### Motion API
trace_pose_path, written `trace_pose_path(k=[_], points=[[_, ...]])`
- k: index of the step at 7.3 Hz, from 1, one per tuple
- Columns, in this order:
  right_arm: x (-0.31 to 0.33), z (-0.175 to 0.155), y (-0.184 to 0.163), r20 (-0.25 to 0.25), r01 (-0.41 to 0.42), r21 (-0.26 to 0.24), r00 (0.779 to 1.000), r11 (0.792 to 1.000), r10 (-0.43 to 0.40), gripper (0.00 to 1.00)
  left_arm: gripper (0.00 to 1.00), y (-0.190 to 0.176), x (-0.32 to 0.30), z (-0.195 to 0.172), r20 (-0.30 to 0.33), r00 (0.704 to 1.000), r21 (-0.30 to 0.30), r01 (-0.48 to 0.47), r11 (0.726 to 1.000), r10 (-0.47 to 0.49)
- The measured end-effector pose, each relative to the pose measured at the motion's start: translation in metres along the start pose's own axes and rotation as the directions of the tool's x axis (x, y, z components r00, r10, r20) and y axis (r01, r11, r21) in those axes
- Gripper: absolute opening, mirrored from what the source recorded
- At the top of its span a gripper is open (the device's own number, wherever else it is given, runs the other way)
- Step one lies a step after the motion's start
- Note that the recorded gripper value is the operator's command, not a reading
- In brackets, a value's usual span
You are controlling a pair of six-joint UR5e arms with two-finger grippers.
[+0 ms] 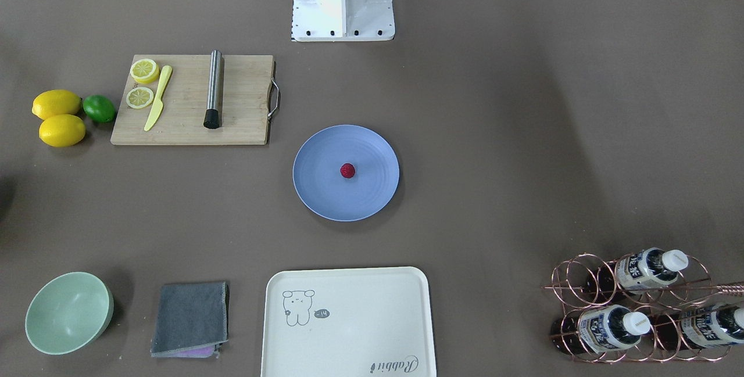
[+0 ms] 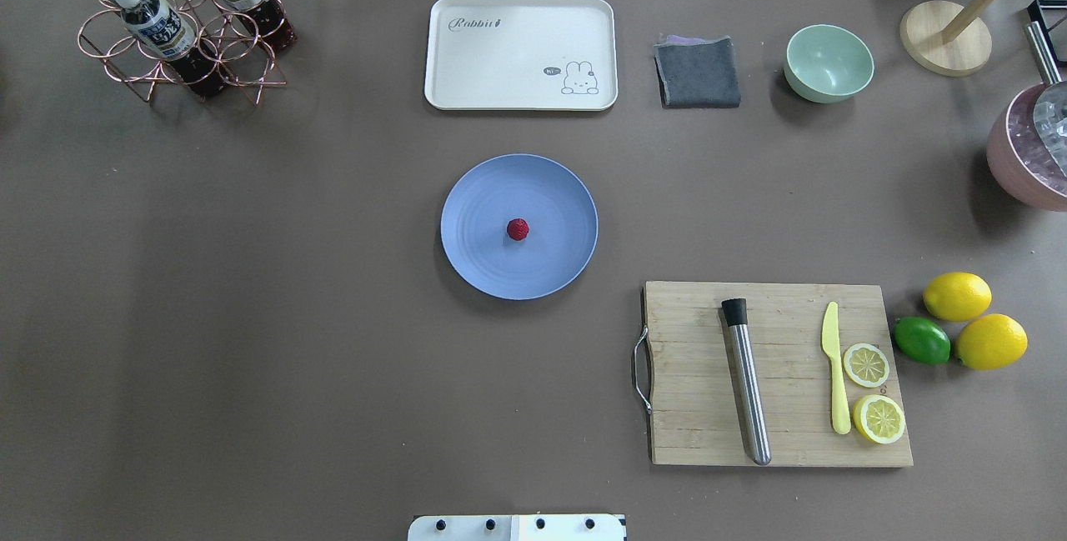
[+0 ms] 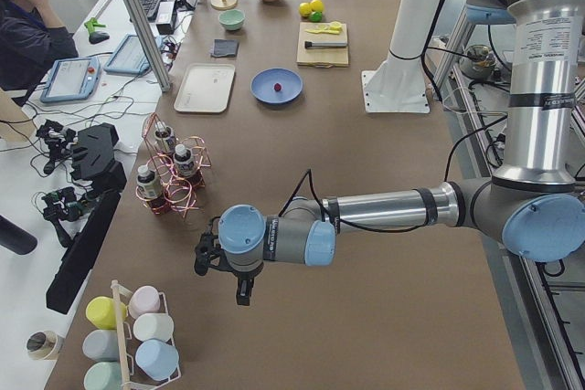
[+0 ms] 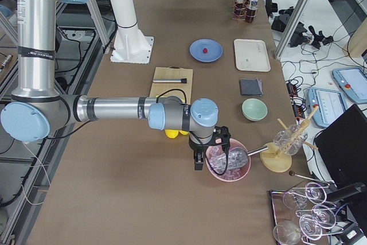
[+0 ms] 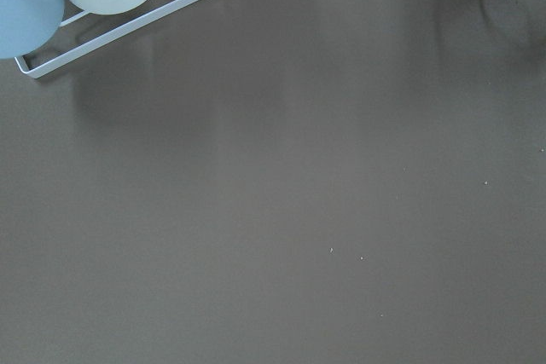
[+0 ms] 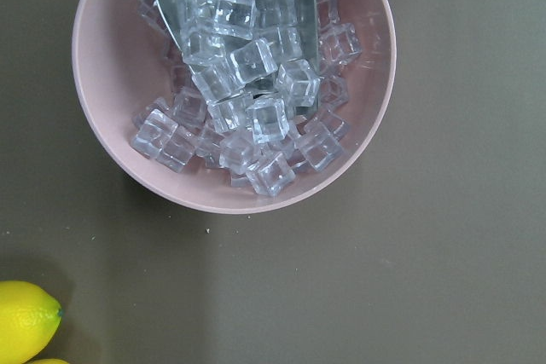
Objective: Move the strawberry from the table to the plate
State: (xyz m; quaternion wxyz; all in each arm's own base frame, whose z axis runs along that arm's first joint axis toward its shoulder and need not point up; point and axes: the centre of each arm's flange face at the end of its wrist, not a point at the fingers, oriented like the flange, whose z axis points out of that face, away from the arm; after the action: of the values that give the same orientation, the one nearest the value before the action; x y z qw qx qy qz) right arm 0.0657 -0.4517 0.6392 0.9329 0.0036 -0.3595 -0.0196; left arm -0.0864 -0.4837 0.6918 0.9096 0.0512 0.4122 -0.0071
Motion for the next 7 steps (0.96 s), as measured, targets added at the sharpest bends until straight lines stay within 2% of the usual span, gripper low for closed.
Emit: trace_pose_path(k=[7], points=[[0.0039, 0.0046, 0.0009, 0.002, -0.008, -0.008, 1.000, 1.000, 0.008, 1.00, 0.98, 0.0017, -0.0020, 0.0026, -0.001, 1.000, -0.007, 0.014, 1.000, -0.014]])
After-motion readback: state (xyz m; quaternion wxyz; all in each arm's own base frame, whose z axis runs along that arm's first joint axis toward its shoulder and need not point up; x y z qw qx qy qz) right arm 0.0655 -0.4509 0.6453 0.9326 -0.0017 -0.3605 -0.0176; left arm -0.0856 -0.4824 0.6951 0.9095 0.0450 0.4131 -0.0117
